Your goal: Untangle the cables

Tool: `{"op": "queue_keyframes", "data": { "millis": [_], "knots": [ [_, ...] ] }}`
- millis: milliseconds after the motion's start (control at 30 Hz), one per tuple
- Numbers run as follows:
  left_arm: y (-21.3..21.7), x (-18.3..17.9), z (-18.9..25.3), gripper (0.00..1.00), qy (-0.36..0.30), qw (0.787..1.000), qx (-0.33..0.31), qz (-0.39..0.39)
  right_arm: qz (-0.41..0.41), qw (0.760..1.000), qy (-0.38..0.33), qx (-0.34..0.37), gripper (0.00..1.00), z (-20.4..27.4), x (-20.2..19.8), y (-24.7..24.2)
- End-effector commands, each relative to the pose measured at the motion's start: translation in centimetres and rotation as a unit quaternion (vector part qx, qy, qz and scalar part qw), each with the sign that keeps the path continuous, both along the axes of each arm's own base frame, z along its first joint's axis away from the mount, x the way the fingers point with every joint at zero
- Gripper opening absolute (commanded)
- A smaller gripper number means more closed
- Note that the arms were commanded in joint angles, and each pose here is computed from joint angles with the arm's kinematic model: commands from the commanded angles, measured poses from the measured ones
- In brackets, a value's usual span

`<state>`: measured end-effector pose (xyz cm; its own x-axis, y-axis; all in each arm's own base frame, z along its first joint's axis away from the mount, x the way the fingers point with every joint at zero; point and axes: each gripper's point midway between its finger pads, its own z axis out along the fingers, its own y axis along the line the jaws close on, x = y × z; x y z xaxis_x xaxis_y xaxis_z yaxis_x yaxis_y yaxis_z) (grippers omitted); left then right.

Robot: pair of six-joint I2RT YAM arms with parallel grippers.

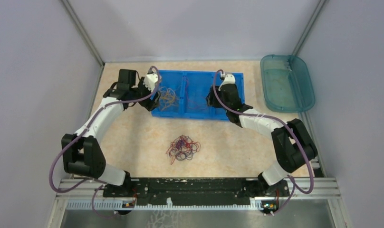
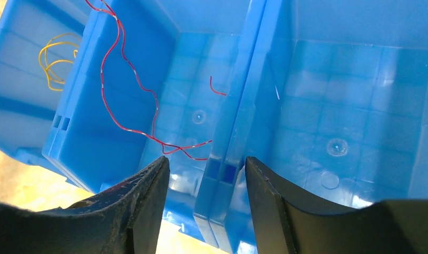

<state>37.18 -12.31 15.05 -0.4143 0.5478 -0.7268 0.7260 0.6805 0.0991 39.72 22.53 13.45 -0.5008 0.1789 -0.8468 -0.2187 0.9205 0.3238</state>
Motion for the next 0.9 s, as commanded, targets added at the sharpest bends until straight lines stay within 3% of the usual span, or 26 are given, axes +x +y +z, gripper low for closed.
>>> {"op": "queue_keyframes", "data": {
  "millis": [0, 200, 367, 567, 867],
  "knots": [
    [-1.2, -0.6, 5.4, 0.78, -0.052, 0.997, -0.037, -0.048, 0.008, 0.998, -0.061, 0.005, 0.57, 5.1, 1.0, 0.8],
    [-1.7, -5.0, 7.9, 0.89, -0.052, 0.992, -0.057, -0.102, 0.072, 0.992, -0.1, -0.003, 0.69, 8.7, -3.6, 2.3],
    [-2.7, -9.7, 8.0, 0.97, -0.032, 0.981, -0.077, -0.173, 0.186, 0.98, -0.064, 0.023, 0.68, 5.8, -10.5, 6.4],
    [-2.7, -12.0, 6.8, 0.97, -0.019, 0.976, -0.077, -0.205, 0.331, 0.943, -0.001, 0.033, 0.63, 0.4, -17.8, 9.8],
    [-2.3, -13.2, 6.6, 0.96, -0.036, 0.971, -0.058, -0.231, 0.359, 0.933, 0.033, 0.007, 0.57, -3.1, -18.8, 9.9]
  ]
}}
